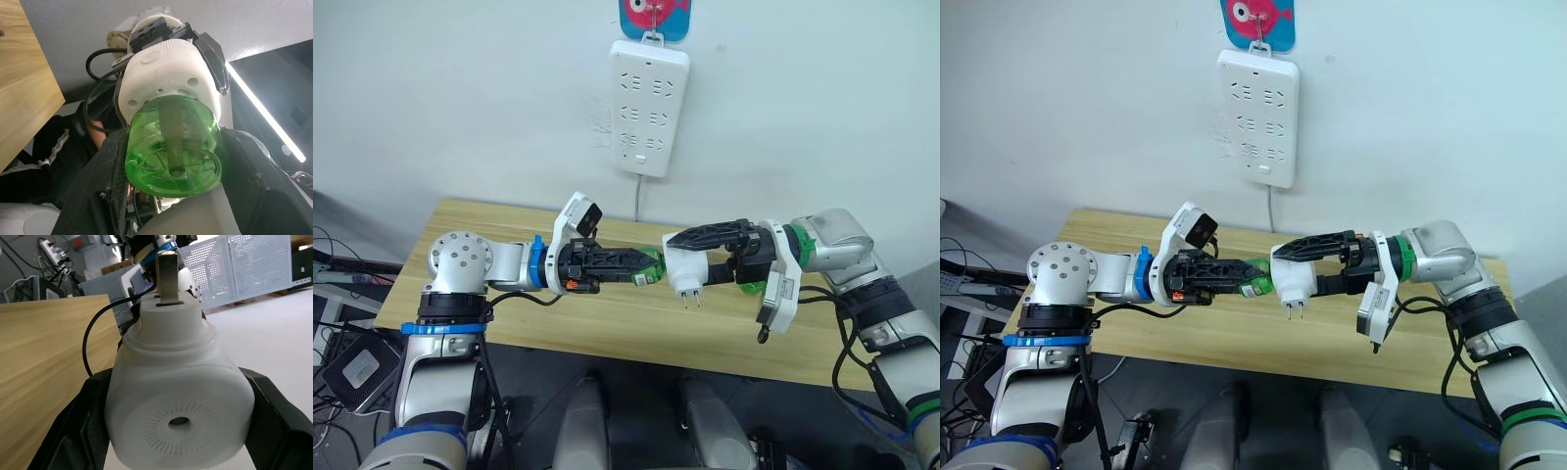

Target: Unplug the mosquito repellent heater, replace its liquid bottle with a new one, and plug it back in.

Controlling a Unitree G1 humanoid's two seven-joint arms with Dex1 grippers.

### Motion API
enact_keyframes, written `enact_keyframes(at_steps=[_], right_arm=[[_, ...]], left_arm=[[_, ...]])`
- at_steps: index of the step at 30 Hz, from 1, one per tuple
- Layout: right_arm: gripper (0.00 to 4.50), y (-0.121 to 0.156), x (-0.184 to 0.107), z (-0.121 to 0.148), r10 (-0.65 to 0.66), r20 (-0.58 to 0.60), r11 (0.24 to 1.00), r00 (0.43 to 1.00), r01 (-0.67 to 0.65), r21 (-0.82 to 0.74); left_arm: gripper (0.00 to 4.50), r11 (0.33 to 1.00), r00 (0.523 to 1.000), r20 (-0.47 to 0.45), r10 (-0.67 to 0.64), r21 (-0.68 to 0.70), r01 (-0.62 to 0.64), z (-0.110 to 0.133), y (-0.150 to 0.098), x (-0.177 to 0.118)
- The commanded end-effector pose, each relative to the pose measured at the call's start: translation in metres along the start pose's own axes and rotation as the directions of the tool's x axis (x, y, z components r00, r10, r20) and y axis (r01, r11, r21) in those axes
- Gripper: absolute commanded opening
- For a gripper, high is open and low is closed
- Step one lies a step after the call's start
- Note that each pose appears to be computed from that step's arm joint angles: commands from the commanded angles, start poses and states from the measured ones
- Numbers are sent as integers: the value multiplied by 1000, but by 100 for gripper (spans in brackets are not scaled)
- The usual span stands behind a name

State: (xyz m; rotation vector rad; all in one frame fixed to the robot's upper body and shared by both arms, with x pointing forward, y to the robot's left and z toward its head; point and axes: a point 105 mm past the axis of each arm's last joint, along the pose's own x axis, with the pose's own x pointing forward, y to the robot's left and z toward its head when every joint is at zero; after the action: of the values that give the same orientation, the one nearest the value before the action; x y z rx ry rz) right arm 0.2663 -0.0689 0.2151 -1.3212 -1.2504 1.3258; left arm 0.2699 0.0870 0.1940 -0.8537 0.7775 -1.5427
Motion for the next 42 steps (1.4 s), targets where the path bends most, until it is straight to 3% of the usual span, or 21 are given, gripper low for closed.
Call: enact_keyframes(at_steps=[1,6,10,13,15,17,19,21,23,24,26,29,30,33,36,42], right_arm=[[311,-20,0,6,-84,42,995,996,86,-48],[306,-18,-5,1,-86,5,996,996,86,-21],[306,-12,-15,-5,-102,-61,992,993,106,68],[306,5,-30,-20,-110,-201,939,973,168,299],[306,17,-39,-33,-92,-316,823,944,250,510],[306,29,-44,-41,-61,-412,631,909,355,690],[305,28,-44,-44,-83,-489,400,869,478,782],[305,35,-44,-47,-13,-552,195,834,544,816],[305,44,-44,-51,66,-621,-37,781,624,780],[305,46,-43,-52,102,-639,-117,762,647,753],[305,46,-43,-61,115,-711,-307,694,706,639],[305,50,-37,-60,195,-706,-414,680,710,570],[305,51,-37,-60,219,-710,-429,669,720,546],[305,50,-38,-64,253,-736,-448,627,751,485],[305,47,-32,-62,265,-720,-464,642,739,489],[305,41,-16,-50,268,-684,-486,678,708,512]], left_arm=[[299,1000,1000,-19,-8,24,9,-4,-5,1],[449,995,998,46,43,88,-47,12,-6,-6],[450,972,985,159,70,211,-104,46,-24,-22],[450,867,981,90,172,459,-194,35,-41,-30],[450,672,944,29,329,695,-255,19,-30,-33],[450,389,895,-11,445,903,-182,7,-16,-34],[450,129,873,40,486,985,-117,7,-8,-31],[450,-78,852,143,503,990,-120,16,1,-30],[450,-233,828,254,500,960,-154,24,11,-29],[450,-284,820,298,489,943,-174,28,14,-29],[450,-403,821,300,485,910,-95,22,22,-19],[450,-549,820,300,488,835,21,18,33,-8],[450,-578,820,315,478,816,23,21,34,-6],[450,-566,788,362,497,824,-22,32,47,-5],[450,-563,774,351,527,826,9,34,59,-1],[450,-529,790,316,526,849,12,38,69,18]])
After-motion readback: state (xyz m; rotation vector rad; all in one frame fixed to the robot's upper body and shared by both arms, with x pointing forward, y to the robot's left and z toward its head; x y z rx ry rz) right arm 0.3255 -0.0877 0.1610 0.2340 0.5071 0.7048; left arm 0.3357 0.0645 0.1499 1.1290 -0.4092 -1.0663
